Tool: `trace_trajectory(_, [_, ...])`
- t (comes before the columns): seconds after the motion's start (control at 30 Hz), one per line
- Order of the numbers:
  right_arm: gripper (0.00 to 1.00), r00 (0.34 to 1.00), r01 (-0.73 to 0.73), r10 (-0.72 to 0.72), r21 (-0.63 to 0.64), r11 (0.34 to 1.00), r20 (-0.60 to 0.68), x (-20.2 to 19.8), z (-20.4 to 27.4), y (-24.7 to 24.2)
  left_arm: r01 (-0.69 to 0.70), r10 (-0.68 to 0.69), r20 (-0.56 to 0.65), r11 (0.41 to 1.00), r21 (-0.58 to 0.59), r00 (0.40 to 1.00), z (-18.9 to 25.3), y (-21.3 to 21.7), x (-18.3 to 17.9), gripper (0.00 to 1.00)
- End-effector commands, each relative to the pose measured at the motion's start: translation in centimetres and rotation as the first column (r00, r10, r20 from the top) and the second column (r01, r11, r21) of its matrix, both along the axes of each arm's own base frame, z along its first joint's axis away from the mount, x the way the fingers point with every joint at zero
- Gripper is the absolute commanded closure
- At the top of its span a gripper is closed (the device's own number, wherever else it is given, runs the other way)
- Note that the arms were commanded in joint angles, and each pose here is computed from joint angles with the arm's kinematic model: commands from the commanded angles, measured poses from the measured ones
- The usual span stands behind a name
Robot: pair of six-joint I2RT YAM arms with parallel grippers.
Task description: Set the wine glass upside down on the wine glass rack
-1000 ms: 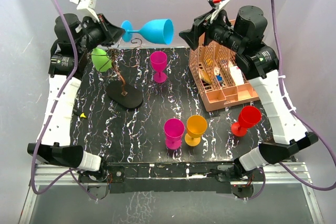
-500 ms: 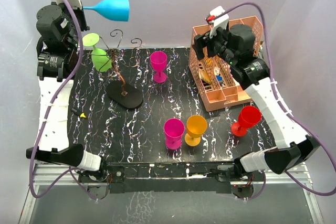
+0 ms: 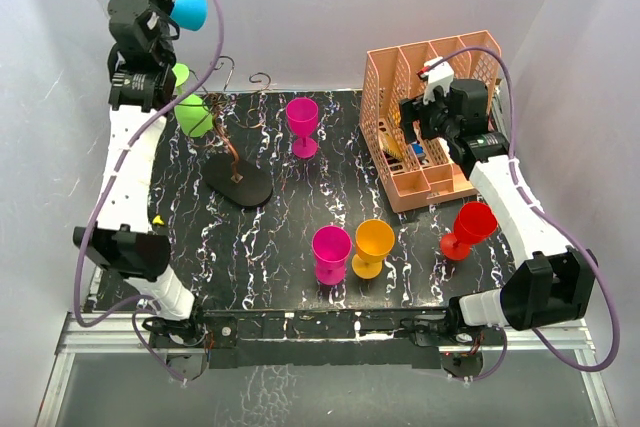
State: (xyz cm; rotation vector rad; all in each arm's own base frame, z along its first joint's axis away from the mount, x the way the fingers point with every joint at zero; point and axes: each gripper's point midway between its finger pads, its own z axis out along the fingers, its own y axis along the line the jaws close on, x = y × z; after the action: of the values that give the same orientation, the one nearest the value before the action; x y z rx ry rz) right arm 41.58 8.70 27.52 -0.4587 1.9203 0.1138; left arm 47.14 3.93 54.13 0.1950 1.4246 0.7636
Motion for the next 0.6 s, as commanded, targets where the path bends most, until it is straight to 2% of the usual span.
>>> trace_trajectory(0.0, [0.19, 0.989, -0.032, 0.025, 0.05, 0.998, 0.145, 0.1, 4.1, -0.2, -0.05, 0.04, 0.069, 0.986, 0.158, 0.997, 3.1, 0.4, 0.1, 1.0])
trace_trajectory(0.13, [0.19, 0.99, -0.039, 0.031, 0.057, 0.998, 0.137, -0.1, 3.7, -0.4, 0.074, -0.063, -0.048, 0.955, 0.286, 0.997, 0.5, -1.7, 2.7, 1.0])
trace_trajectory(0.27, [0.19, 0.992, -0.034, 0.026, 0.061, 0.998, 0.127, -0.3, 3.1, -0.8, 0.169, -0.126, -0.139, 0.916, 0.364, 0.982, -2.0, -3.2, 4.5, 1.0])
trace_trajectory(0.4, [0.19, 0.992, -0.037, 0.029, 0.061, 0.997, 0.126, -0.5, 2.8, -0.8, 0.214, -0.132, -0.202, 0.857, 0.468, 0.97, -4.3, -3.9, 5.4, 1.0])
trace_trajectory(0.57, [0.19, 0.991, -0.053, 0.044, 0.069, 0.996, 0.123, -0.5, 2.8, -0.5, 0.291, -0.166, -0.269, 0.789, 0.542, 0.949, -5.8, -5.4, 5.5, 1.0])
